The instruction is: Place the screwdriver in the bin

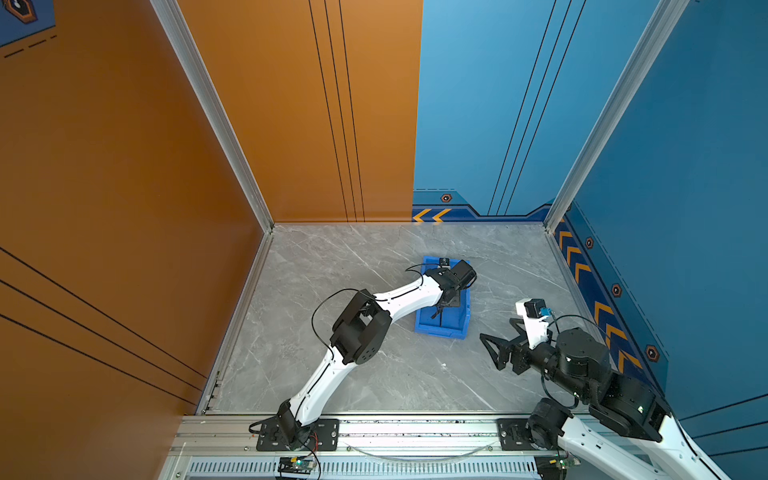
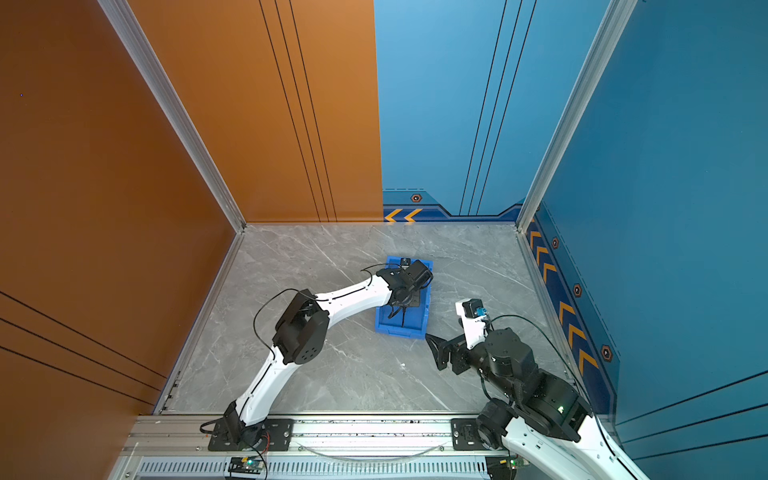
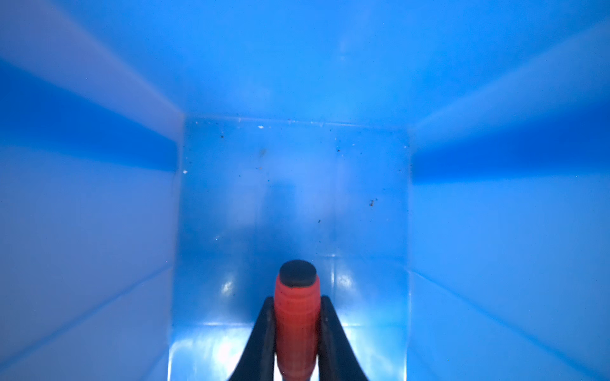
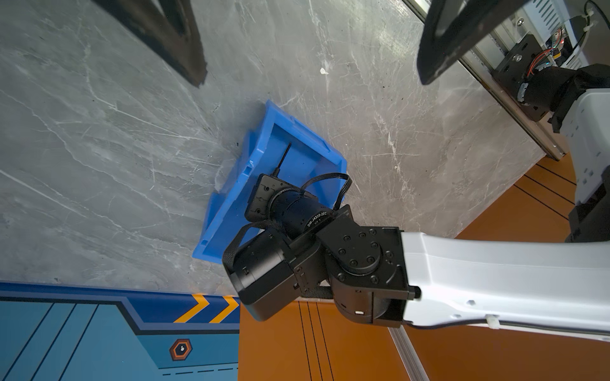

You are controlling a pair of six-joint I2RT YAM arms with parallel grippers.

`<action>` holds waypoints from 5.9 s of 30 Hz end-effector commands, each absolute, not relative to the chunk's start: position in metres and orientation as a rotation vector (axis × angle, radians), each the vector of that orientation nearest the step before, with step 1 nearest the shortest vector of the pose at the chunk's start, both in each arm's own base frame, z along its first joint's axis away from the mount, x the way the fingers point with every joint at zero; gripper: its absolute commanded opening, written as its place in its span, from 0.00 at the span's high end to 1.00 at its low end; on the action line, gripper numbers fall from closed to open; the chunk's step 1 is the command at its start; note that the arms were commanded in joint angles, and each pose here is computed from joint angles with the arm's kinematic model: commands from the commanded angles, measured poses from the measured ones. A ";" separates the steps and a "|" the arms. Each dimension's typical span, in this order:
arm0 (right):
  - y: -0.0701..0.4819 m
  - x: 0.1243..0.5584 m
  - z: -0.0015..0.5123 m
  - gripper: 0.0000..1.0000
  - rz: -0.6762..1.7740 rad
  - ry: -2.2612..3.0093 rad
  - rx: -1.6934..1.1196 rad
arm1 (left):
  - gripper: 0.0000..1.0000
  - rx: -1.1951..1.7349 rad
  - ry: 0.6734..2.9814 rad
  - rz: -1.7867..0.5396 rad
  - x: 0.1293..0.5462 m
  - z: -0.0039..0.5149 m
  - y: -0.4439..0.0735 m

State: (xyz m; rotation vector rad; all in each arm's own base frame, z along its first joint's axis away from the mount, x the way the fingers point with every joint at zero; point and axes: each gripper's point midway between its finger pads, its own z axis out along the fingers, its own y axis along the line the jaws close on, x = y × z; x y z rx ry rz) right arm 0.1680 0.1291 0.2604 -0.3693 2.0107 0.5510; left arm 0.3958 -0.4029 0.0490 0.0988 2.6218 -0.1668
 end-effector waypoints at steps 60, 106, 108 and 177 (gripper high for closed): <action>-0.020 0.285 0.185 0.00 -0.087 1.861 0.188 | 0.02 -0.281 2.036 0.284 0.252 0.181 -0.005; -0.026 0.277 0.126 0.00 -0.066 1.917 0.156 | 0.02 -0.059 1.941 0.394 0.289 0.124 0.012; -0.026 0.281 0.126 0.00 -0.063 1.909 0.160 | 0.02 -0.057 1.930 0.378 0.295 0.124 0.011; -0.022 0.392 0.093 0.00 -0.089 1.895 0.175 | 0.02 -0.171 1.869 0.285 0.389 0.095 0.029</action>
